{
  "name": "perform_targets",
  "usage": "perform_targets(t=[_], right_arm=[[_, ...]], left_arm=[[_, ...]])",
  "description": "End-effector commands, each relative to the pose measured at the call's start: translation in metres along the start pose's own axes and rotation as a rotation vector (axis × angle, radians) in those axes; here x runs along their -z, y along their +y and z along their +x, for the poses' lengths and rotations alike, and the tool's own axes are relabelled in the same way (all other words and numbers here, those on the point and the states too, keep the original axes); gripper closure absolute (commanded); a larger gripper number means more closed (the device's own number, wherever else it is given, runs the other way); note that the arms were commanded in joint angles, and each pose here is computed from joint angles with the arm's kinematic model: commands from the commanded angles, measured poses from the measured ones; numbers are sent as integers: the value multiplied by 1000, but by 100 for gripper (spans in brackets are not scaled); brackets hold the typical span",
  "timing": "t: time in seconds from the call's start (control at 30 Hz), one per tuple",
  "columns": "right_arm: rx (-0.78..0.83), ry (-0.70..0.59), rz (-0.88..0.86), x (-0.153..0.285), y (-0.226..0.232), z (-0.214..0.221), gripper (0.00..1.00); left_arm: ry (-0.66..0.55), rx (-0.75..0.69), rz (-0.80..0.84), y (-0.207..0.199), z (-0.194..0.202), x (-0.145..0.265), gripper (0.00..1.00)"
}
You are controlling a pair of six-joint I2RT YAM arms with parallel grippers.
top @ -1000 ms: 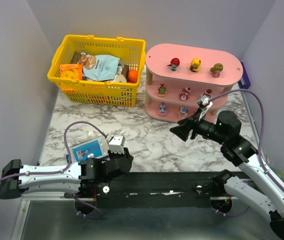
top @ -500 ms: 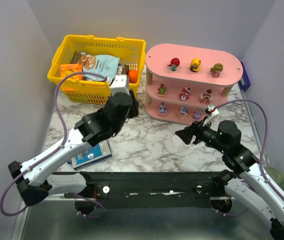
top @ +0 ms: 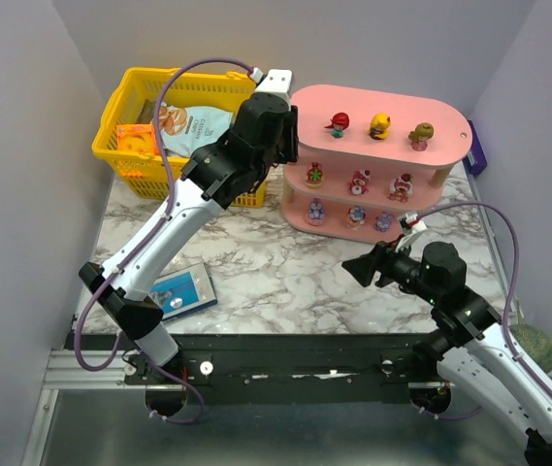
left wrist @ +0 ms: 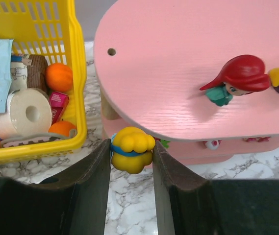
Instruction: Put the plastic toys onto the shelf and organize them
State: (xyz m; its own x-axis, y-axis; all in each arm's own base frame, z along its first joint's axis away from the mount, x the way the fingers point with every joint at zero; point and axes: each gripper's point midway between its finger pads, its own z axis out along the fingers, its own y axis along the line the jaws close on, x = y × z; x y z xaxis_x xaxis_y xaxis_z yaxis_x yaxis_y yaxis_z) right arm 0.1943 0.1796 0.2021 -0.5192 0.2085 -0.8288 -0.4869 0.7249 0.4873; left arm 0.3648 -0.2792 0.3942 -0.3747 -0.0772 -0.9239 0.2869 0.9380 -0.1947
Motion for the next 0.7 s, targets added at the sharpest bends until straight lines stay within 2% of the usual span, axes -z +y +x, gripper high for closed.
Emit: perform_targets(t=[0.0, 0.33, 0.67], right_arm=[[-12, -5, 8, 2, -4, 4, 29], [-19, 17, 10, -4, -7, 11, 29], [-23, 24, 8, -5, -9, 16, 29]], left_arm=[[15, -44, 62, -9, -11, 13, 86], [-40, -38, 111, -23, -40, 15, 87], [-1, -6, 73, -26, -33, -24, 87]])
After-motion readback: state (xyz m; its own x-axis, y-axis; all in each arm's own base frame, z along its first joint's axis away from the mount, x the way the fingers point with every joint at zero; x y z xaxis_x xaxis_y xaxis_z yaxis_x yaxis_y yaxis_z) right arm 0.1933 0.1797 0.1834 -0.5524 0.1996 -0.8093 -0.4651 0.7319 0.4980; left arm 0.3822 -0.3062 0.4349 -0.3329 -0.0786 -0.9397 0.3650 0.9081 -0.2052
